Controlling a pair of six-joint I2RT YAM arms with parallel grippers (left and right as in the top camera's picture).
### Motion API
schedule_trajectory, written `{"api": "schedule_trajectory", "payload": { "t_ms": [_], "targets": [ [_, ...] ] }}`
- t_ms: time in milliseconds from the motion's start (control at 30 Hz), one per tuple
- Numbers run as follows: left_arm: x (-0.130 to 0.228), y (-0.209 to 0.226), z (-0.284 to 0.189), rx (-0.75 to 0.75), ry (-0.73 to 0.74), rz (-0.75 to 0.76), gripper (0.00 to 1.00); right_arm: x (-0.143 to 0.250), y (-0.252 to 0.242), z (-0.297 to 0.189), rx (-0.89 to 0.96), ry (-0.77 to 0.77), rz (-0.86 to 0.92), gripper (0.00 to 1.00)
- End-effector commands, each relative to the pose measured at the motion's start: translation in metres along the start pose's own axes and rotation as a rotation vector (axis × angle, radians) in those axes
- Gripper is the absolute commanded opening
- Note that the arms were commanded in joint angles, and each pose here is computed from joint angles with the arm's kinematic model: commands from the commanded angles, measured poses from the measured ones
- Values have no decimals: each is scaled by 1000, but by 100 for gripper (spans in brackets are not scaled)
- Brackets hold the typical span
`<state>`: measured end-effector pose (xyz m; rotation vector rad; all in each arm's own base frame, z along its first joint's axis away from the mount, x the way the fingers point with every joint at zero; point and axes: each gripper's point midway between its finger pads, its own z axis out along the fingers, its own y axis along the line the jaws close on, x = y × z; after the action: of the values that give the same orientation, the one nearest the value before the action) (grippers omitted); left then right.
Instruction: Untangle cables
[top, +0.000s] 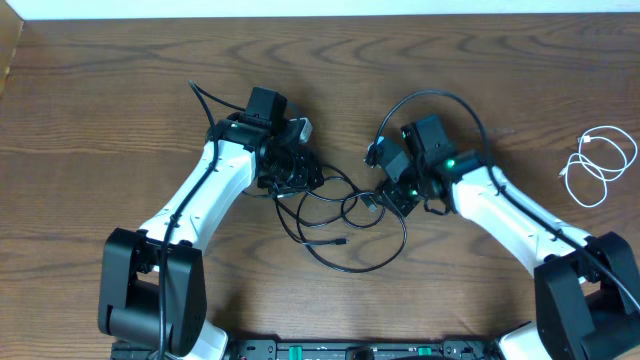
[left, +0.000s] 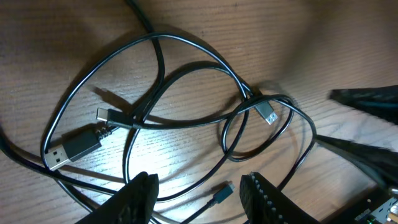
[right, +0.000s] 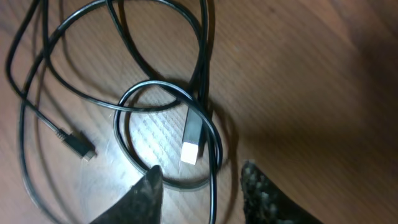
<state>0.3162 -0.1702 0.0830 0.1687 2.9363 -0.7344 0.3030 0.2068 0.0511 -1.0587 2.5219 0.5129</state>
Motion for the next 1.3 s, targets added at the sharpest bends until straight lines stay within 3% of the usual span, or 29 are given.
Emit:
{"api": "schedule_trajectory", "payload": {
  "t_ms": [0, 133, 400, 967, 1267],
  "targets": [
    [3, -2, 2, 12, 15, 0, 48, 6, 10, 10, -13, -14, -41, 31],
    [3, -2, 2, 12, 15, 0, 48, 5, 10, 21, -4, -73, -53, 25],
    [3, -1, 2, 12, 15, 0, 47, 8, 7, 30, 11, -134, -44, 24],
    [3, -1, 2, 12, 16, -1, 47, 8, 3, 41, 12, -140, -31, 33],
    [3, -1, 2, 12, 16, -1, 48, 14, 4, 43, 6, -129, 17, 30]
  ]
}}
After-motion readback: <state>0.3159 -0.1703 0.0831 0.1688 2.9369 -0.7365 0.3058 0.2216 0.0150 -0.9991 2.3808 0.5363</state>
